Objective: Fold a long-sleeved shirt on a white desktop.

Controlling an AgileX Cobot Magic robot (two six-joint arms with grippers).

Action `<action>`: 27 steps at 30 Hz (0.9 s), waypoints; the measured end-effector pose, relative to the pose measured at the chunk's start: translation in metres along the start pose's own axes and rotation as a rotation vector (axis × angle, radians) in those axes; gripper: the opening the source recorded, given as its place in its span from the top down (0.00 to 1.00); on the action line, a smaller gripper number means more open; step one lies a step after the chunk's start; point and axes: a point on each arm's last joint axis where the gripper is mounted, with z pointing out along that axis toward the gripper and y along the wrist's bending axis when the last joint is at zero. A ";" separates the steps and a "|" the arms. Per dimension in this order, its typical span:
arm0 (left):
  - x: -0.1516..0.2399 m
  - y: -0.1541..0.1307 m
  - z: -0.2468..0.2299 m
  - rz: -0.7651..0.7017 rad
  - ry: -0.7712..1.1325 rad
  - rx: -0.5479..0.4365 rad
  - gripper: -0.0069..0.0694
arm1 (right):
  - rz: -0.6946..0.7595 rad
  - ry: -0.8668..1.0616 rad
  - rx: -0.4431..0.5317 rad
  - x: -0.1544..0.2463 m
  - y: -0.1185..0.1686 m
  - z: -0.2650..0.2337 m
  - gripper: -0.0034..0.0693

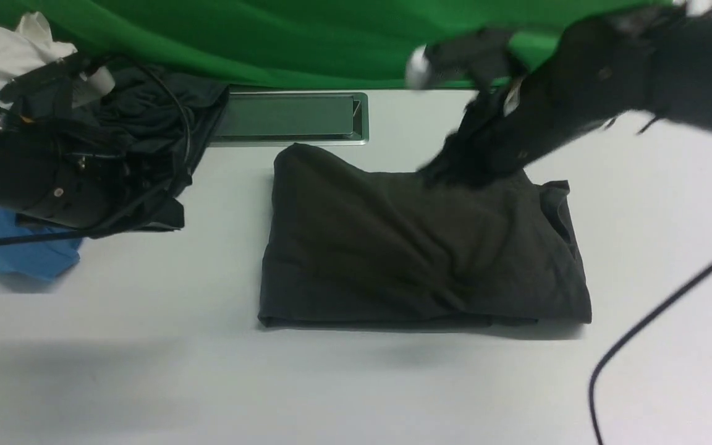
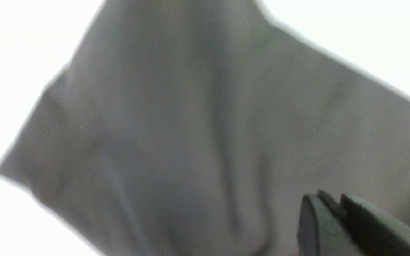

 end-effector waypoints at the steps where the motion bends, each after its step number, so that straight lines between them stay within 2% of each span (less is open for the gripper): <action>1: 0.000 -0.002 0.000 -0.002 0.004 0.020 0.89 | 0.009 -0.029 0.020 -0.003 -0.002 -0.012 0.81; 6: 0.004 -0.014 -0.003 0.029 0.035 0.150 0.89 | 0.050 -0.174 0.098 -0.001 -0.010 -0.065 0.79; 9: 0.006 -0.025 -0.013 0.066 0.011 0.230 0.89 | 0.106 -0.294 0.081 0.020 -0.010 -0.100 0.78; 13: 0.016 -0.039 -0.035 0.169 0.000 0.273 0.89 | 0.127 -0.438 0.038 0.055 -0.008 -0.129 0.77; 16: 0.035 -0.048 -0.058 0.295 0.022 0.256 0.89 | 0.097 -0.517 0.022 0.097 -0.008 -0.137 0.77; 19: 0.053 -0.046 -0.071 0.301 0.037 0.223 0.89 | 0.076 -0.570 0.016 0.124 -0.009 -0.138 0.76; 23: 0.095 -0.032 -0.092 0.280 0.017 0.125 0.89 | 0.043 -0.699 -0.017 0.168 -0.009 -0.135 0.75; 27: 0.137 -0.023 -0.120 0.345 -0.022 0.058 0.89 | 0.033 -0.770 -0.053 0.195 -0.006 -0.130 0.75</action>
